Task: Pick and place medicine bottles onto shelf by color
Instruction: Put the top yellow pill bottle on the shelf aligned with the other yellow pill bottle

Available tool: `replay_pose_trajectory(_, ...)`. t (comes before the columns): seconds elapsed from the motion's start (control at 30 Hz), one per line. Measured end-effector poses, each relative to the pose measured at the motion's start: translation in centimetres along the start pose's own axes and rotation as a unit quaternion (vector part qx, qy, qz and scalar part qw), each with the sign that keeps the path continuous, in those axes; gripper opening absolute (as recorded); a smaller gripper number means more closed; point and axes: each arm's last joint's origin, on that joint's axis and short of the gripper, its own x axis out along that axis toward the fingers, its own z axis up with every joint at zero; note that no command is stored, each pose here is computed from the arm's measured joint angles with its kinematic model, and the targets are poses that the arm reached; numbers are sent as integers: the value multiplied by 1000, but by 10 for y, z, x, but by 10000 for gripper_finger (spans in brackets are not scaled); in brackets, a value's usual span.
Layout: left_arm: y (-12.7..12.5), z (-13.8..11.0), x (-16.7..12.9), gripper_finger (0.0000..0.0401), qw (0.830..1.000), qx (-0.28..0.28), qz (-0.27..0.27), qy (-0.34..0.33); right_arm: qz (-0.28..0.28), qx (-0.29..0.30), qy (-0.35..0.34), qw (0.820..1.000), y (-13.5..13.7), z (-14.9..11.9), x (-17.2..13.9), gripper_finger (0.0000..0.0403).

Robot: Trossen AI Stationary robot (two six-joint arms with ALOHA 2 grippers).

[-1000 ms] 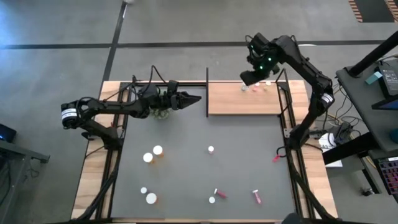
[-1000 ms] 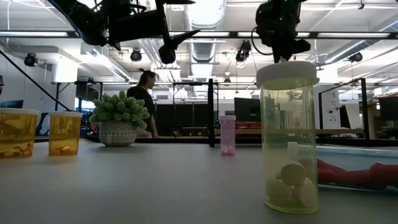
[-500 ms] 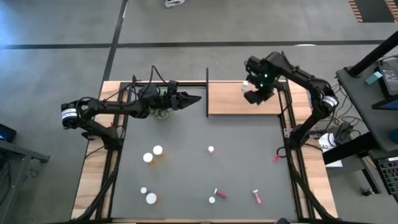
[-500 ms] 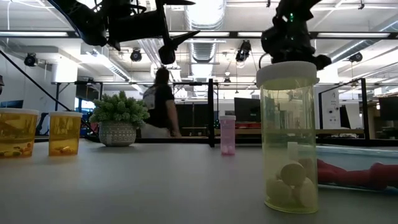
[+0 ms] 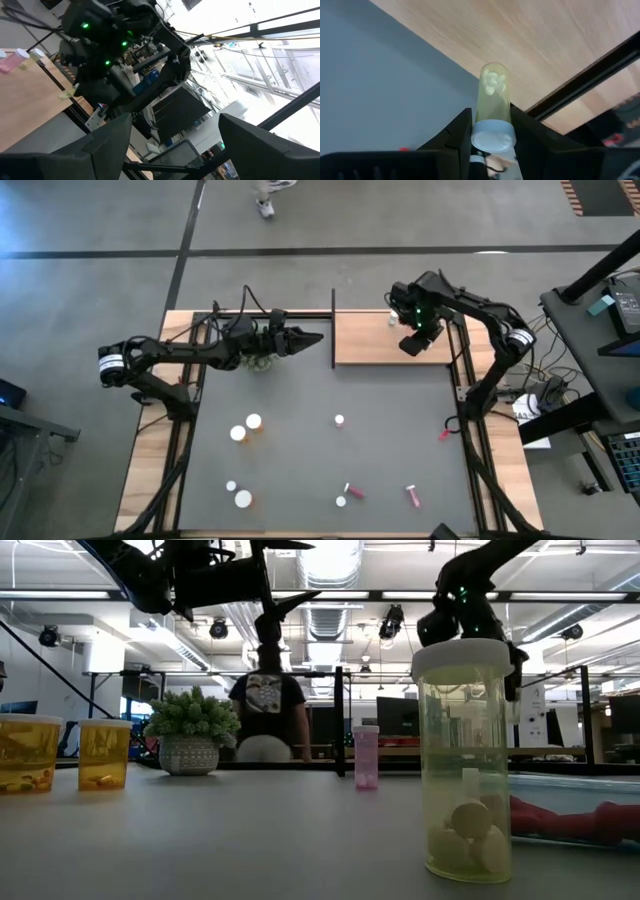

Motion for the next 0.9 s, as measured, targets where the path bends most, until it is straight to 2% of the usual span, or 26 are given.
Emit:
replay_pose_trajectory(0.23, 0, 0, 0, 283, 1000, 0, 3, -5, -42, -26, 42, 998, -1, 16, 18, 107)
replay_pose_trajectory(0.4, 1, 2, 0, 283, 1000, 1, 9, -14, -44, -53, 46, 997, -1, 20, 21, 107)
replay_pose_trajectory(0.67, 2, 4, -1, 283, 1000, 2, 11, -17, -44, -77, 3, 996, 0, 29, 26, 107)
replay_pose_trajectory(0.9, 2, 4, -1, 283, 1000, 2, 12, -18, -45, -85, -6, 995, 0, 31, 26, 107)
